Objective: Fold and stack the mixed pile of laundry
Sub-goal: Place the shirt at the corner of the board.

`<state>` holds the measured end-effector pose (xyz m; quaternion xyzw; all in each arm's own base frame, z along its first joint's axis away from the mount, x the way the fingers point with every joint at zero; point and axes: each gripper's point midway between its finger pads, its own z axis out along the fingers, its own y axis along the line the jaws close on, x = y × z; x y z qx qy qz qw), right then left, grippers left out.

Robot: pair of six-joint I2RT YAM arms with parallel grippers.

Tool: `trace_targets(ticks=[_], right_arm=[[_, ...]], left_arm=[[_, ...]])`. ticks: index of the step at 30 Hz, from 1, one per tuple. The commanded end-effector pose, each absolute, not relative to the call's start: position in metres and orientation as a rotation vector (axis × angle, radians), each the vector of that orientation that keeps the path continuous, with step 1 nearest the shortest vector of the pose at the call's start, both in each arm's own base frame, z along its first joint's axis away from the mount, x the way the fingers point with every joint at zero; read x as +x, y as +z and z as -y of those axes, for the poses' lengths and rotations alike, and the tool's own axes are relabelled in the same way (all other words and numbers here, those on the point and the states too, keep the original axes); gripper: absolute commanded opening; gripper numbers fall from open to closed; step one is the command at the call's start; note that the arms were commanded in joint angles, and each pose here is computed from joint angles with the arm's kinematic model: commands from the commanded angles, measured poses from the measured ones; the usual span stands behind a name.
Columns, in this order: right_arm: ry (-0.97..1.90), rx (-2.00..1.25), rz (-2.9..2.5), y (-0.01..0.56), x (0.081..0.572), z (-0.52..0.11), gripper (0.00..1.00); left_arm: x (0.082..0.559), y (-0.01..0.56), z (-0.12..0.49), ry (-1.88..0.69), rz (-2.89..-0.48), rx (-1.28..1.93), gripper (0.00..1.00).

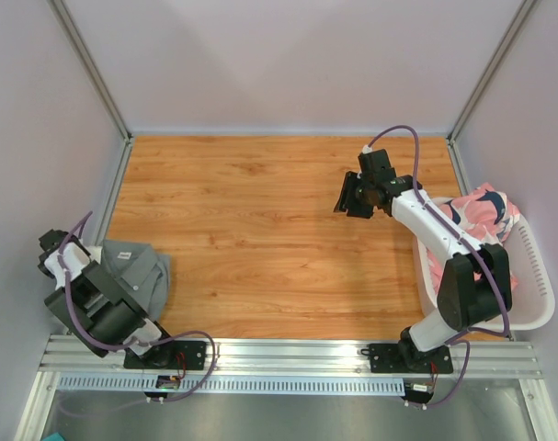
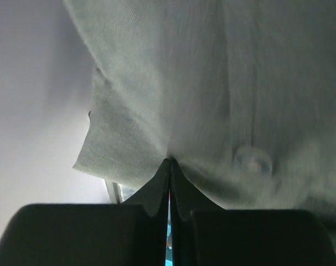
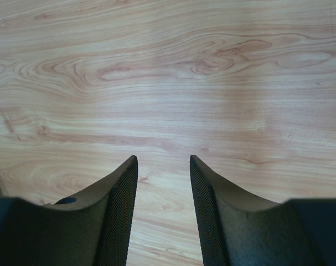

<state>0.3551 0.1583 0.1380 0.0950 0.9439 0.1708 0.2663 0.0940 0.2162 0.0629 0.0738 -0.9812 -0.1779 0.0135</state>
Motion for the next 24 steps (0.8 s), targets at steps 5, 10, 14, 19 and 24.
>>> trace_targets(ticks=[5, 10, 14, 19, 24], right_arm=[[0.47, 0.247, -2.501, 0.154, 0.355, -0.155, 0.45], [0.447, 0.24, -2.502, 0.157, 0.357, -0.153, 0.45], [0.431, 0.24, -2.486, 0.168, 0.361, -0.151, 0.45], [0.323, 0.239, -2.422, 0.205, 0.367, -0.133, 0.47], [0.051, 0.368, -2.304, 0.26, 0.383, -0.067, 0.58]], left_arm=[[0.099, 0.03, -0.232, -0.563, 3.021, 0.304, 0.0], [0.086, 0.033, -0.242, -0.582, 3.004, 0.359, 0.0], [0.092, 0.061, -0.253, -0.635, 3.049, 0.395, 0.0], [0.118, 0.11, -0.238, -0.565, 3.224, 0.457, 0.04], [0.185, 0.168, -0.204, -0.571, 3.383, 0.192, 0.23]])
